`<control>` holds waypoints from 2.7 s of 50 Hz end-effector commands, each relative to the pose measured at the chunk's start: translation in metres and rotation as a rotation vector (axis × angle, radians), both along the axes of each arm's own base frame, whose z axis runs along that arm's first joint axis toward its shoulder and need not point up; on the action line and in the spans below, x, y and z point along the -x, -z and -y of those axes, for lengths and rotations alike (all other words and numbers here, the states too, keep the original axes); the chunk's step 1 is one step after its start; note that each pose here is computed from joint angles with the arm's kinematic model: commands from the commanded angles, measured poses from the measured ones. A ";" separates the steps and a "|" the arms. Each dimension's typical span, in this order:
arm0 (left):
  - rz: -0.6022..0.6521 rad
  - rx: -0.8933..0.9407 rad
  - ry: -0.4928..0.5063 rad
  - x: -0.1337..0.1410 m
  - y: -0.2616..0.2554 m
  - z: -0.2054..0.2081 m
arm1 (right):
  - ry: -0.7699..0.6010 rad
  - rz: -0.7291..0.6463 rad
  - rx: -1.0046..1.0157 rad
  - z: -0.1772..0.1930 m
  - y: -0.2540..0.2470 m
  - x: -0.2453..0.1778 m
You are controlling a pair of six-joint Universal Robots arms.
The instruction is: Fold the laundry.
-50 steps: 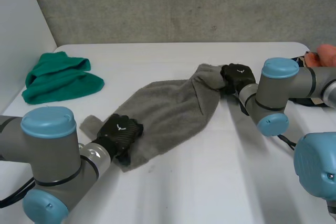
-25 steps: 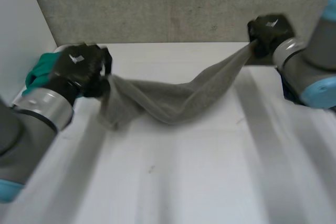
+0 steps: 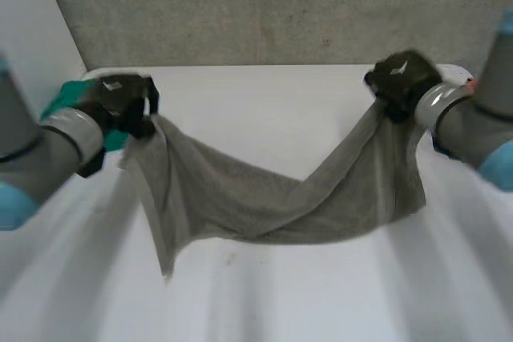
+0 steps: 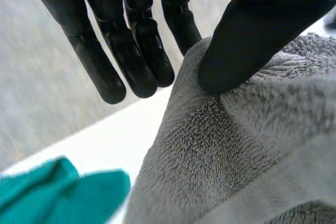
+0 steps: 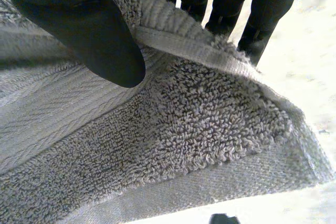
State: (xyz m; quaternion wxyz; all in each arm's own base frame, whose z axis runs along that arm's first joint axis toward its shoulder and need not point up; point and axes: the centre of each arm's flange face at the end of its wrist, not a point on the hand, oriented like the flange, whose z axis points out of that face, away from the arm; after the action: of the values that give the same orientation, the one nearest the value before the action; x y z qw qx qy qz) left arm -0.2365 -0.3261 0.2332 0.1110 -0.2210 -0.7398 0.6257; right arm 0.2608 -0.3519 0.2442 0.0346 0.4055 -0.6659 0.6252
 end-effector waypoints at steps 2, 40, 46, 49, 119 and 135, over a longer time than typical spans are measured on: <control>0.145 -0.034 -0.031 0.017 0.071 0.051 | 0.075 -0.038 -0.022 0.012 0.066 -0.022; 0.542 0.113 0.363 -0.003 0.102 -0.109 | 0.091 -0.029 -0.049 -0.022 0.067 -0.004; 0.557 0.161 0.417 0.005 0.115 -0.104 | 0.104 -0.020 -0.070 -0.022 0.072 0.004; 0.559 0.186 0.439 0.010 0.120 -0.102 | 0.111 -0.021 -0.078 -0.022 0.075 0.007; -0.181 0.444 -0.080 -0.018 -0.043 0.067 | 0.069 0.090 0.439 0.052 -0.016 0.012; 0.076 -0.018 0.000 -0.016 0.076 -0.004 | 0.025 -0.086 -0.166 0.003 0.094 0.019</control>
State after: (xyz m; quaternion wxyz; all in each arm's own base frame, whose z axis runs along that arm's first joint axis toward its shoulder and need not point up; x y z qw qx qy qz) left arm -0.2287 -0.3531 0.1718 0.1083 -0.2290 -0.6939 0.6741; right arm 0.2512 -0.3732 0.1606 0.0531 0.4108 -0.6745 0.6111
